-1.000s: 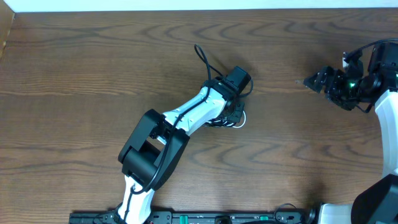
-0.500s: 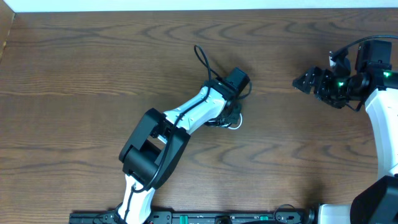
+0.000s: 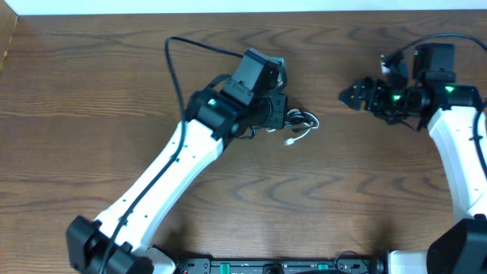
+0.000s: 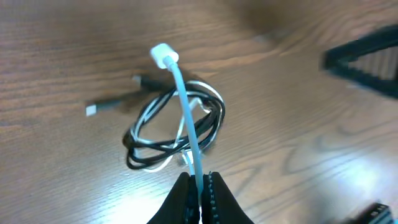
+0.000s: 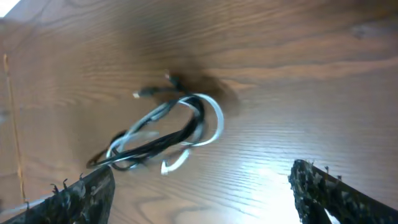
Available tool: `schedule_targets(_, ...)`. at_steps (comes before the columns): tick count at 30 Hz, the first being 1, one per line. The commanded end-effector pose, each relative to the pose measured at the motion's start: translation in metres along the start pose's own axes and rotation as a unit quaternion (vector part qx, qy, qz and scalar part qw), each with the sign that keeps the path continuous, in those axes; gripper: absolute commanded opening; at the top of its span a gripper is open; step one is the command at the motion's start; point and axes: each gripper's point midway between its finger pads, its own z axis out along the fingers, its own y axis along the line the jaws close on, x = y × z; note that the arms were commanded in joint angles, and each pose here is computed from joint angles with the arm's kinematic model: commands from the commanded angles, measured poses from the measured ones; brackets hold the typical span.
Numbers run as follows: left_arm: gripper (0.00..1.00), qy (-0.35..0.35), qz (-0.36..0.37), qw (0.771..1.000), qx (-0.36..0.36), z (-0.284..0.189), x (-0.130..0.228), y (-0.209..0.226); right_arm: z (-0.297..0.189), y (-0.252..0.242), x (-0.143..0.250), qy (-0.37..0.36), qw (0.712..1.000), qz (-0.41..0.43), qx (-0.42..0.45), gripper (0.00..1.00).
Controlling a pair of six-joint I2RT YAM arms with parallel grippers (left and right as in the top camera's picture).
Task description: Untangle cables
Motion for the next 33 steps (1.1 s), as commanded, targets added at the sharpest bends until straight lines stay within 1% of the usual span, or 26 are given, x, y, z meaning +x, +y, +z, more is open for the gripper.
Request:
schedule_targets(1, 0.07, -0.003, -0.005, 1.000, 0.007, -0.005, -0.001, -0.002, 0.003, 0.023, 0.002, 0.003, 1.000, -0.016, -0.019, 0.86)
schedule_targets(5, 0.07, -0.010, -0.022, 1.000, 0.004, -0.007, -0.007, 0.004, 0.008, 0.036, 0.009, 0.013, 0.999, -0.032, -0.026, 0.84)
schedule_targets(7, 0.08, -0.015, -0.029, 0.999, 0.002, -0.010, -0.011, 0.008, 0.010, 0.040, 0.011, 0.016, 0.999, -0.037, -0.028, 0.79)
schedule_targets(9, 0.08, -0.023, -0.032, 0.999, 0.003, -0.014, -0.017, 0.009, 0.012, 0.044, 0.014, 0.021, 0.998, -0.048, -0.030, 0.76)
schedule_targets(10, 0.07, -0.033, -0.033, 0.999, 0.009, -0.020, -0.024, 0.008, 0.014, 0.048, 0.016, 0.022, 0.997, -0.068, -0.034, 0.71)
schedule_targets(13, 0.07, -0.057, -0.030, 0.998, 0.017, -0.035, -0.037, 0.002, 0.017, 0.056, 0.020, 0.025, 0.992, -0.115, -0.042, 0.66)
schedule_targets(16, 0.08, -0.079, -0.026, 0.996, 0.027, -0.052, -0.046, -0.005, 0.018, 0.069, 0.027, 0.034, 0.982, -0.172, -0.070, 0.66)
schedule_targets(17, 0.07, -0.090, -0.026, 0.995, 0.034, -0.062, -0.049, -0.010, 0.018, 0.079, 0.032, 0.038, 0.973, -0.209, -0.097, 0.66)
schedule_targets(19, 0.08, -0.102, -0.027, 0.994, 0.041, -0.072, -0.050, -0.013, 0.019, 0.089, 0.035, 0.039, 0.963, -0.236, -0.120, 0.67)
schedule_targets(21, 0.07, -0.108, -0.030, 0.993, 0.047, -0.080, -0.051, -0.016, 0.022, 0.091, 0.035, 0.038, 0.960, -0.248, -0.124, 0.67)
schedule_targets(23, 0.08, -0.116, -0.028, 0.991, 0.056, -0.089, -0.051, -0.020, 0.027, 0.095, 0.036, 0.041, 0.955, -0.258, -0.139, 0.65)
schedule_targets(29, 0.07, -0.126, -0.026, 0.990, 0.061, -0.100, -0.051, -0.023, 0.037, 0.115, 0.054, 0.077, 0.924, -0.278, -0.252, 0.63)
schedule_targets(33, 0.07, -0.125, -0.026, 0.990, 0.060, -0.099, -0.051, -0.022, 0.034, 0.134, 0.063, 0.088, 0.897, -0.280, -0.332, 0.65)
